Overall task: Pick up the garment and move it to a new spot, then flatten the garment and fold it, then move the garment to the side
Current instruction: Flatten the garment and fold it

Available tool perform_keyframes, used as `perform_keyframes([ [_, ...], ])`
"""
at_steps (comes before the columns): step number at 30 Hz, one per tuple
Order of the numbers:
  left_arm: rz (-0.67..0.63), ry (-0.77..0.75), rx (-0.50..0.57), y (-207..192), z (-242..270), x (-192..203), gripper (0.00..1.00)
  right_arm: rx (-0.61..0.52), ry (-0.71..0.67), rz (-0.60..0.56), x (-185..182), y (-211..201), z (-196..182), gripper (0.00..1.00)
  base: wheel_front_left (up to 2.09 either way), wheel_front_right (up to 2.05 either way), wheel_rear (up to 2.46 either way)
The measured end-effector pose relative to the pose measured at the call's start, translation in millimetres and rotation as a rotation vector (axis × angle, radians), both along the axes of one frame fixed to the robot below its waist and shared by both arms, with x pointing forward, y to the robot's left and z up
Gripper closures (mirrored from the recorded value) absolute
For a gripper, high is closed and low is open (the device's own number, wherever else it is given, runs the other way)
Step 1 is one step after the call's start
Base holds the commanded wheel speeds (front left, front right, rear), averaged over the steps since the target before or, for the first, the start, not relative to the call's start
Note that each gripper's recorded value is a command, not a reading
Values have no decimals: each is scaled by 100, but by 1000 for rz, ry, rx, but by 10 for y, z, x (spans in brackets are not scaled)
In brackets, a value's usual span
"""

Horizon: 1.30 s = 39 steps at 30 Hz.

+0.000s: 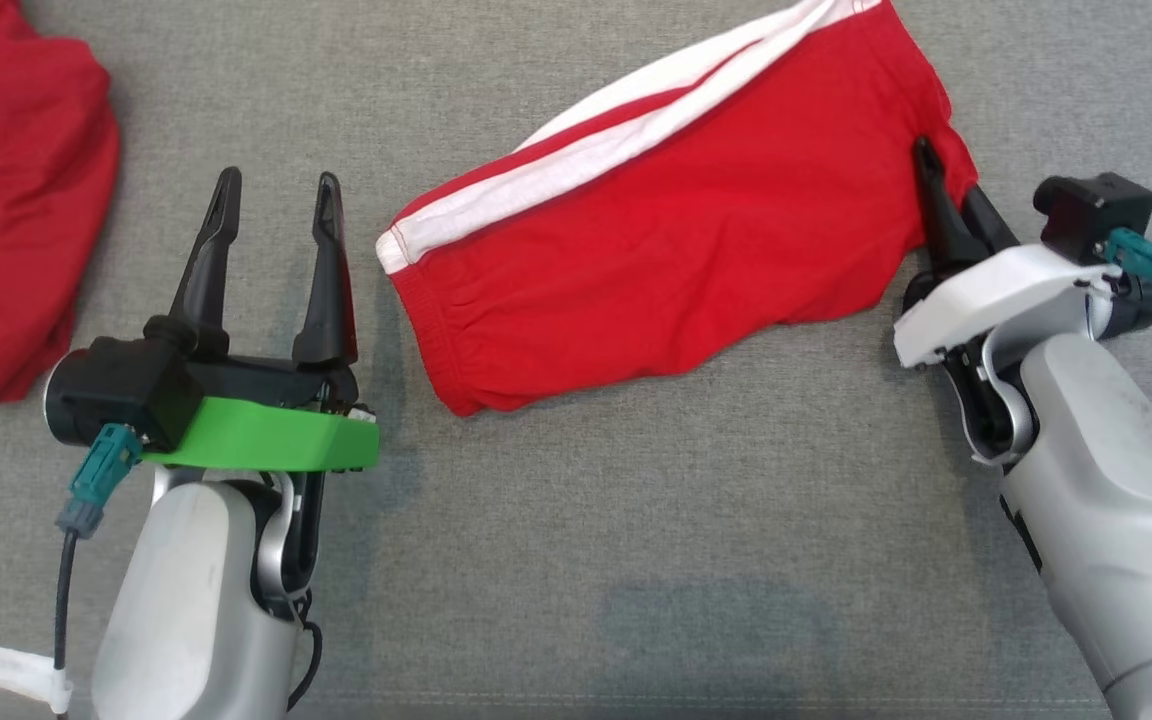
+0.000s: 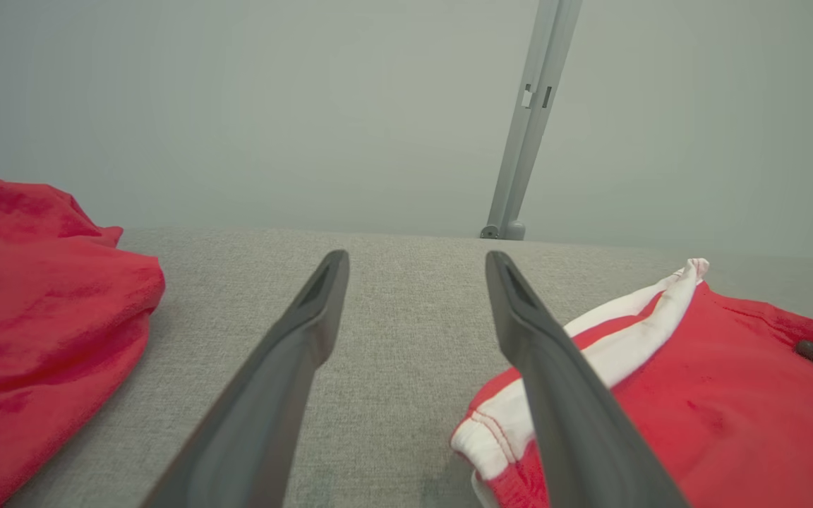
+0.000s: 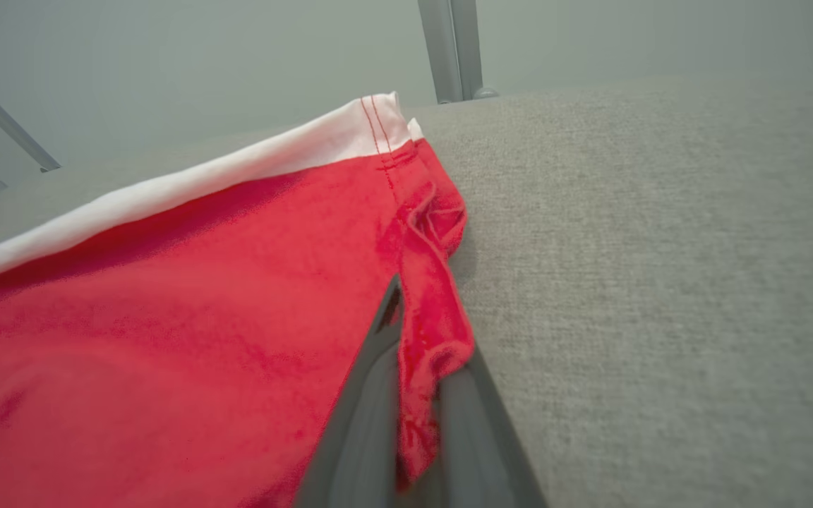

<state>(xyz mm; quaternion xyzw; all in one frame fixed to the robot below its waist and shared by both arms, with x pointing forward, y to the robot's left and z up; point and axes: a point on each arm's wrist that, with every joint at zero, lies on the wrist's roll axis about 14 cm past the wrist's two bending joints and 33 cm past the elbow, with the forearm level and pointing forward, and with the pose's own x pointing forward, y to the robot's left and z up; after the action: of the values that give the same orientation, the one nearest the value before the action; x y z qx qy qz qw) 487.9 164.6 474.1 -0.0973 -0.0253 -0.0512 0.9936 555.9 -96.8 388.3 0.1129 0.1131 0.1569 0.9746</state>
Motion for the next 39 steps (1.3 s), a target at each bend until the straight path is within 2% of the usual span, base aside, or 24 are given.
perform_keyframes([
  [5, -13, 8, 6, -47, -23, -38, 0, 47, -18, -110, -264, -322, 76, 100, 0, 0, 0],
  [13, -47, 20, -3, -193, 1, -78, 0, 75, 21, -330, -892, -893, 12, 100, 0, 0, 0],
  [16, -65, 16, -5, -263, 34, -68, 0, 70, 14, -375, -977, -1026, 51, 100, 0, 0, 0],
  [20, -85, 12, -9, -332, 75, -78, 0, 53, -19, -375, -975, -1043, 166, 100, 0, 0, 0],
  [24, -95, 8, -9, -367, 121, -105, 0, 45, -108, -307, -856, -845, 449, 100, 0, 0, 0],
  [25, -95, 2, -11, -367, 153, -118, 0, 51, -163, -242, -790, -626, 628, 100, 0, 0, 0],
  [30, -88, -3, -13, -351, 199, -163, 0, 97, -260, -29, -728, 115, 1035, 100, 0, 0, 0],
  [31, -88, -3, -13, -351, 199, -163, 0, 97, -260, -29, -728, 115, 1035, 100, 0, 0, 0],
  [35, -85, -2, -19, -352, 209, -205, 0, 158, -268, 152, -836, 724, 1182, 100, 0, 0, 0],
  [39, -71, 1, -24, -306, 205, -254, 0, 204, -186, 293, -1030, 1189, 1045, 100, 0, 0, 0],
])
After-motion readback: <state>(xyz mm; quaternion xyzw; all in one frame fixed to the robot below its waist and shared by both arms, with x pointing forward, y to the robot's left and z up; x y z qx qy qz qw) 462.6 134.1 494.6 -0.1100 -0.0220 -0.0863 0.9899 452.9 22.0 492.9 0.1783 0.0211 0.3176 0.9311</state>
